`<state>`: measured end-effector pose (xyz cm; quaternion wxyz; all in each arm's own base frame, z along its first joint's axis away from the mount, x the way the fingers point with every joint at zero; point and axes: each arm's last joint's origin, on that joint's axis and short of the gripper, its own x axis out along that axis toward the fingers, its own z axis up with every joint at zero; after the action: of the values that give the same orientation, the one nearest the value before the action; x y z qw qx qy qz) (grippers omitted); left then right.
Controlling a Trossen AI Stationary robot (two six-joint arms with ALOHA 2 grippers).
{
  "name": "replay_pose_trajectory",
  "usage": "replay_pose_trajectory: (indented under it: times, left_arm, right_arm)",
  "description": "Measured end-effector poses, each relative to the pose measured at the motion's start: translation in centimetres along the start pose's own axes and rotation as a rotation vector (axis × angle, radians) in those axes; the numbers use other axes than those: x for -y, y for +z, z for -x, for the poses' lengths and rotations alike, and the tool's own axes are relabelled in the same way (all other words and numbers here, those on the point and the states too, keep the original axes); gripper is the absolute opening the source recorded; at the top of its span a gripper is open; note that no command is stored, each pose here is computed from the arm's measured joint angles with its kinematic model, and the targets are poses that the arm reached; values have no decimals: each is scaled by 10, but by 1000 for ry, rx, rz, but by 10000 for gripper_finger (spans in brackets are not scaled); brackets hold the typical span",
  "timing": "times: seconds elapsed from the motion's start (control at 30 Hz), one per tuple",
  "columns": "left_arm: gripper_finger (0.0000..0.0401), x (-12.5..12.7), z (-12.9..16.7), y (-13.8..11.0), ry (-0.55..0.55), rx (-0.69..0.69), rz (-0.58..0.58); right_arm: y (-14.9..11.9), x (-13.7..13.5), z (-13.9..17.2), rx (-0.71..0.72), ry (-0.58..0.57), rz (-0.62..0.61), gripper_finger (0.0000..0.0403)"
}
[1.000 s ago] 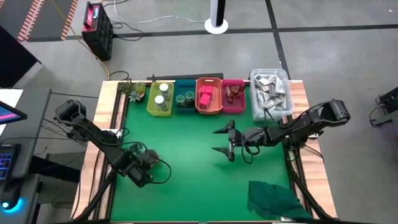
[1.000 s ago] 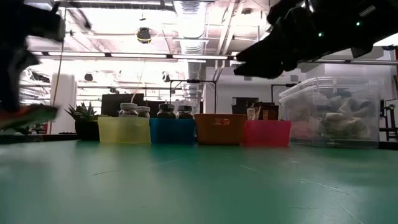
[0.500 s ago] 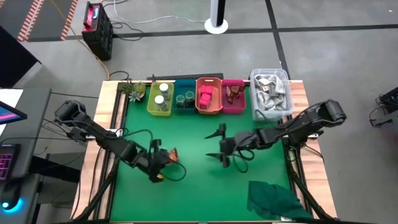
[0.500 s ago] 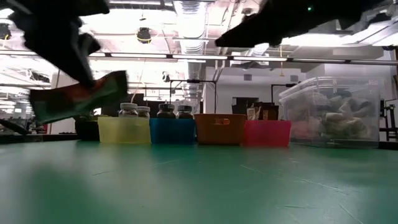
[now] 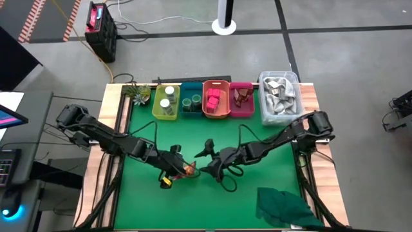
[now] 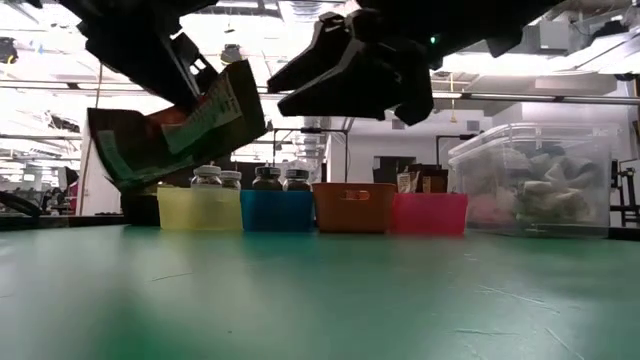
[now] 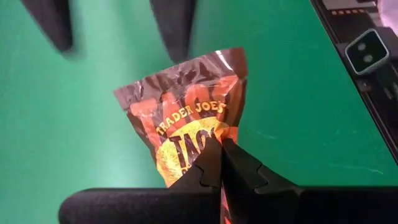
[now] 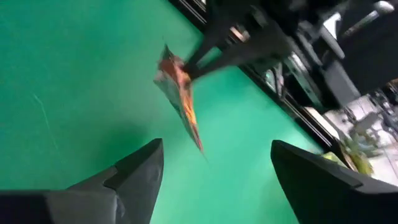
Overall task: Sort spices by type
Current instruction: Put the orange seasoning pack into the pink bin
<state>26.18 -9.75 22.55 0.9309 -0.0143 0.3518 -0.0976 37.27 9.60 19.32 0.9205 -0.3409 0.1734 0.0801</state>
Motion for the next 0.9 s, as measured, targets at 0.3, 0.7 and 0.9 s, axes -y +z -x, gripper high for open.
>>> replay_pose_trajectory:
  times: [0.3, 0.7, 0.9]
  left_arm:
    - [0, -14, -1, 5, 4, 23, -30]
    - [1, -19, -1, 10, 112, 81, -16]
    - [63, -22, 0, 9, 194, 85, 14]
  right_arm:
    - [5, 4, -11, 9, 30, 0, 267]
    - [-4, 7, -12, -44, 43, -12, 17]
    - [-9, 12, -13, -72, 42, -56, 23]
